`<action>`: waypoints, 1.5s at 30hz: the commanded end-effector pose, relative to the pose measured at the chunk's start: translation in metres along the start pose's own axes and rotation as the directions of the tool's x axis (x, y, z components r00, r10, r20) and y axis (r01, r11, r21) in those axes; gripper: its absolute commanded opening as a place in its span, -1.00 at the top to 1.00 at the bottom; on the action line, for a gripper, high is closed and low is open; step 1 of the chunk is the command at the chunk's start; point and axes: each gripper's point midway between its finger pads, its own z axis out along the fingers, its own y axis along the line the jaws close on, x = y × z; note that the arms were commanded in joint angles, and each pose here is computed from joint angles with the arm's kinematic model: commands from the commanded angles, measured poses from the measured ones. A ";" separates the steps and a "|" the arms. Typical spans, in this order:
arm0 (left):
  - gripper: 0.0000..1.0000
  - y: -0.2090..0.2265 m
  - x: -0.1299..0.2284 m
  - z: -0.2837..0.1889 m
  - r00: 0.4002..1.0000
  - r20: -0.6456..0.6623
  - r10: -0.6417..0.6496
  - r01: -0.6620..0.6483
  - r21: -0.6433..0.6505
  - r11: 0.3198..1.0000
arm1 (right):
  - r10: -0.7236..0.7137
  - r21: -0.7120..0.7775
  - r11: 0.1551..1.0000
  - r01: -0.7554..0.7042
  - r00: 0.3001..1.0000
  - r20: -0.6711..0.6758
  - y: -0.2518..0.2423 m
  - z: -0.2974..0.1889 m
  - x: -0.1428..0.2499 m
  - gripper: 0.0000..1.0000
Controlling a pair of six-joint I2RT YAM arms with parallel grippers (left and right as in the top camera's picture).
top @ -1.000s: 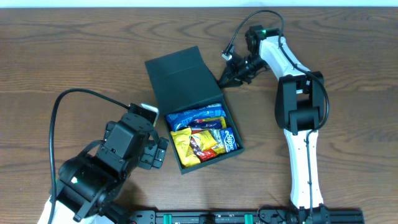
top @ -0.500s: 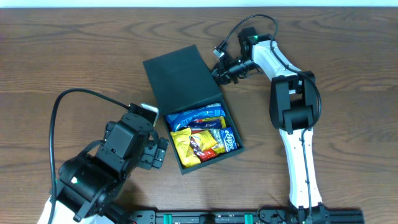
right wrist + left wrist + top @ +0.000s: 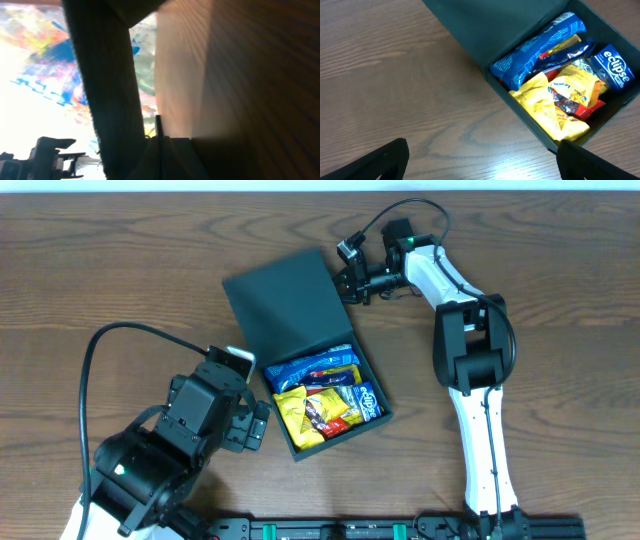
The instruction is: Pack container
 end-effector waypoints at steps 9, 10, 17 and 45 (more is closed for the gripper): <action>-0.90 0.001 0.000 0.000 1.000 0.000 0.012 -0.012 -0.005 1.000 | -0.105 -0.099 0.989 0.105 0.994 0.005 0.052 -0.004 -0.002 0.97; -0.90 0.001 0.000 0.000 1.000 0.000 0.011 -0.011 -0.005 1.000 | -0.118 -0.099 0.988 0.118 0.993 0.007 0.058 -0.004 -0.003 0.97; -0.91 0.001 0.000 0.000 1.000 0.000 0.011 -0.011 -0.005 1.000 | -0.190 -0.099 0.977 0.191 0.982 0.015 0.104 -0.009 0.001 0.97; -0.91 0.001 0.000 0.000 1.000 0.000 0.011 -0.011 -0.005 1.000 | -0.472 0.261 0.829 0.495 0.869 -0.150 0.238 -0.024 0.114 0.97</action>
